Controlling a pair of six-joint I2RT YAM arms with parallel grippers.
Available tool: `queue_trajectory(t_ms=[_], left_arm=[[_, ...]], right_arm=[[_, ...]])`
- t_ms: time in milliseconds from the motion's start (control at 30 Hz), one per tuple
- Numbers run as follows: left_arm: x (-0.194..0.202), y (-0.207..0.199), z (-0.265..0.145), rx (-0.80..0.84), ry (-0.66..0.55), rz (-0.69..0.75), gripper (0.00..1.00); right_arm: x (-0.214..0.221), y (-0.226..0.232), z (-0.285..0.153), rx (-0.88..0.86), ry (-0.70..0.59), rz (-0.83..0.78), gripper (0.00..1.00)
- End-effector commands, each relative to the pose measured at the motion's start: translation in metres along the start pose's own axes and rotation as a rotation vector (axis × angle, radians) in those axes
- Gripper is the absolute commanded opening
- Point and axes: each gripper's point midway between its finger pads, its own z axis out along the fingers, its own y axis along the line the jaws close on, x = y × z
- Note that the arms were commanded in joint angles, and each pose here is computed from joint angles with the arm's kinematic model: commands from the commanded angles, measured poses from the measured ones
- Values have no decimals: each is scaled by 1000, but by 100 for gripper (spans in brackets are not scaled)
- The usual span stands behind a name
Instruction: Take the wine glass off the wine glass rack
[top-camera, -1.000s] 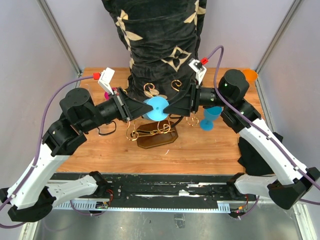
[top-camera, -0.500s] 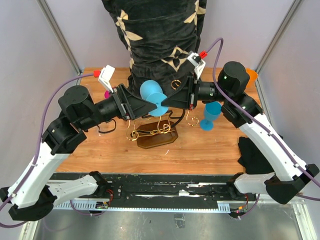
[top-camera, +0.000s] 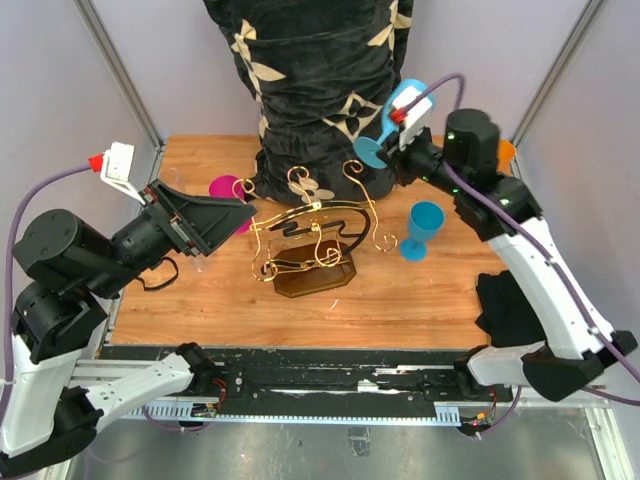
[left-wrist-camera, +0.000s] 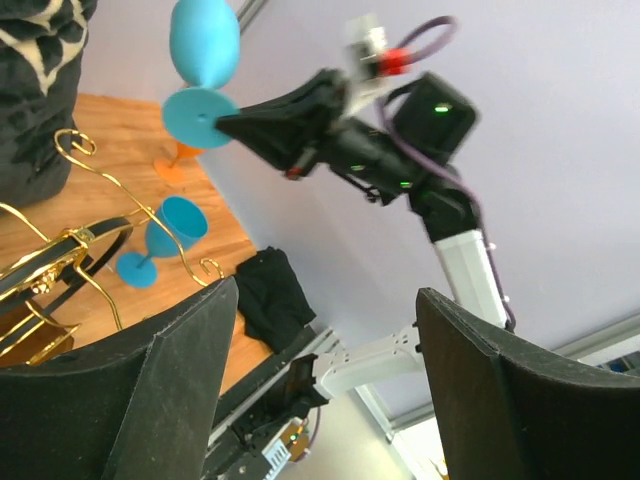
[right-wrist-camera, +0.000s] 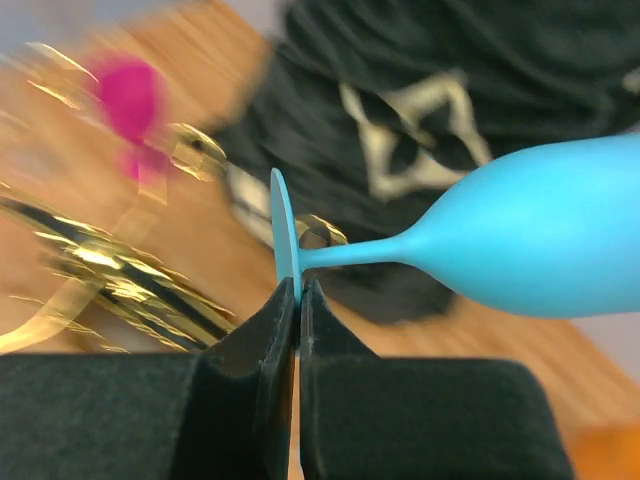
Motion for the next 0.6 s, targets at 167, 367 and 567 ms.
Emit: queue_trajectory(t_ms=[167, 367, 567], left_arm=[[3, 10, -3, -14, -16, 67, 76], [1, 14, -9, -22, -27, 121, 75], [6, 15, -11, -1, -24, 141, 75]], right_arm=[[125, -176, 29, 401, 340, -515, 1], [130, -228, 48, 457, 345, -599, 0], [179, -251, 84, 340, 453, -830, 1]])
